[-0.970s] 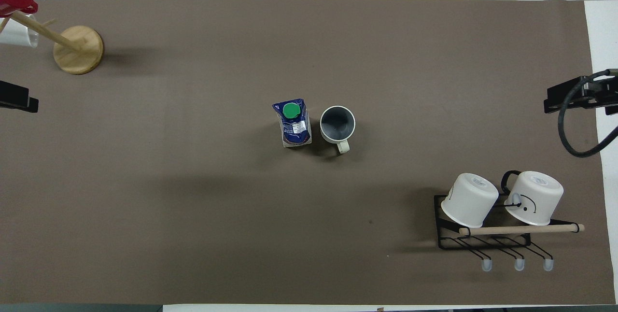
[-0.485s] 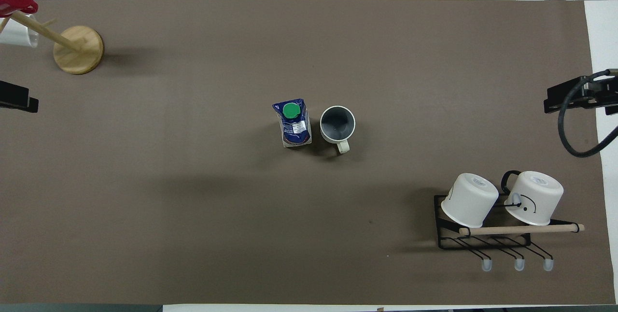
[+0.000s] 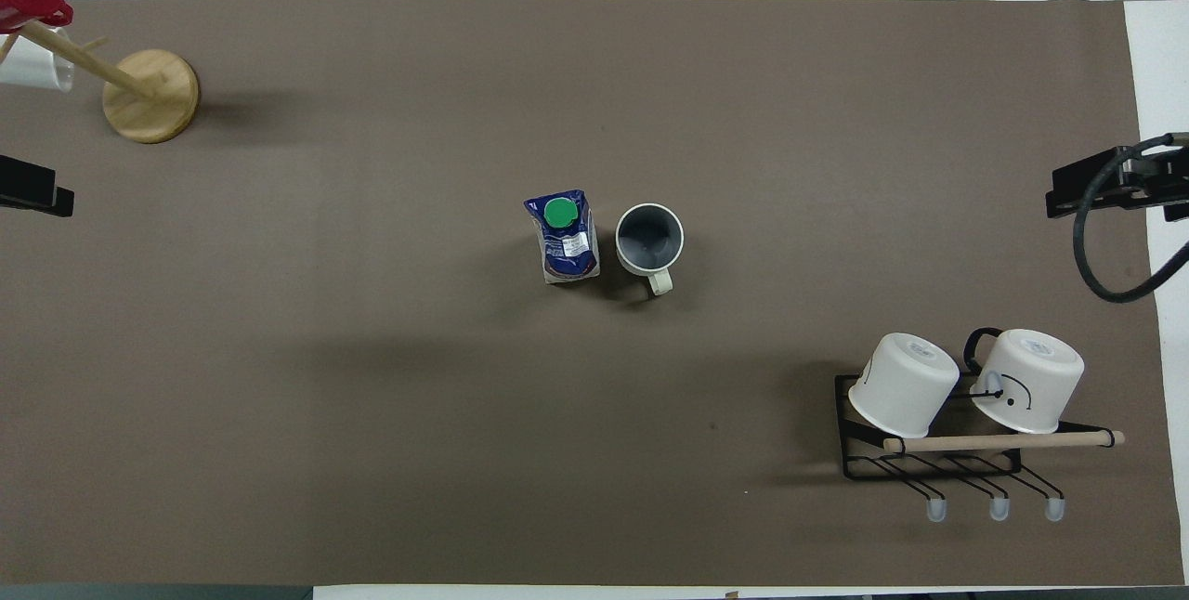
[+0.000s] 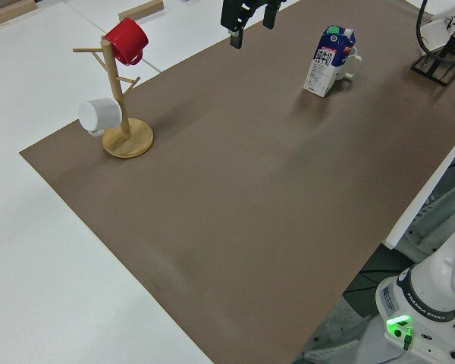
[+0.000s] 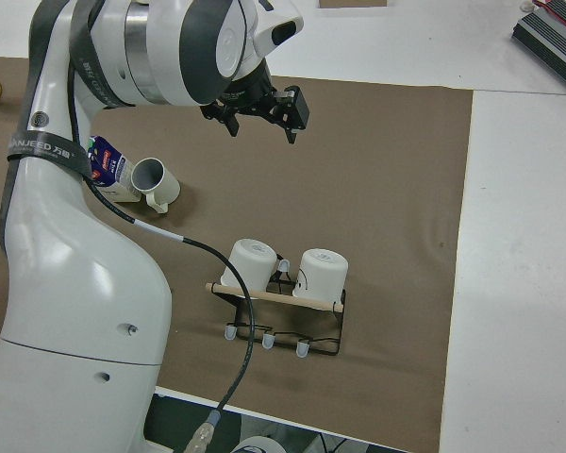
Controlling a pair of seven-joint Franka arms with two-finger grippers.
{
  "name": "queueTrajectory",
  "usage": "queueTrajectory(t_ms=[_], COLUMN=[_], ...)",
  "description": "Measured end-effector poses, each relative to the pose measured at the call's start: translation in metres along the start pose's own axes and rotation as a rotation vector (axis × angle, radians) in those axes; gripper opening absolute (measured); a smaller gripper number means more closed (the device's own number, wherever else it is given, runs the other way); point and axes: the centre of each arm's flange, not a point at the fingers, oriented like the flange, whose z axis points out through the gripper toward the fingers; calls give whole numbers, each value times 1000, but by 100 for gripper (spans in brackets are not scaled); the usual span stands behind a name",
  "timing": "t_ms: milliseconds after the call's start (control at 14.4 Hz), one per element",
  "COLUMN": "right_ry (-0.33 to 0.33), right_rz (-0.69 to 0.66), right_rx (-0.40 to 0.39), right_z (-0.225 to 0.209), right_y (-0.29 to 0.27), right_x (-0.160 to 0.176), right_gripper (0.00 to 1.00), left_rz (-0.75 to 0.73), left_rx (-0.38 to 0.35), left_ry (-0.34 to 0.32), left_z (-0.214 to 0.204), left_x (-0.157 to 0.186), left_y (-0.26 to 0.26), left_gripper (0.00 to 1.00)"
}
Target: Place cup and milk on table
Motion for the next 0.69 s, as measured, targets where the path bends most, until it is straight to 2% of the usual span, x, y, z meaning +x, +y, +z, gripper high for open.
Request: queueTrajectory(t_ms=[693], right_ry=[-9], right_rz=[-12], right_rx=[0], right_z=[3], right_y=[-3], right_x=[-3], right_gripper=[100], left_rz=[16], left_rx=[0], left_ry=[1], left_z=[0], left_x=[1], left_y=[9], left_gripper=[100])
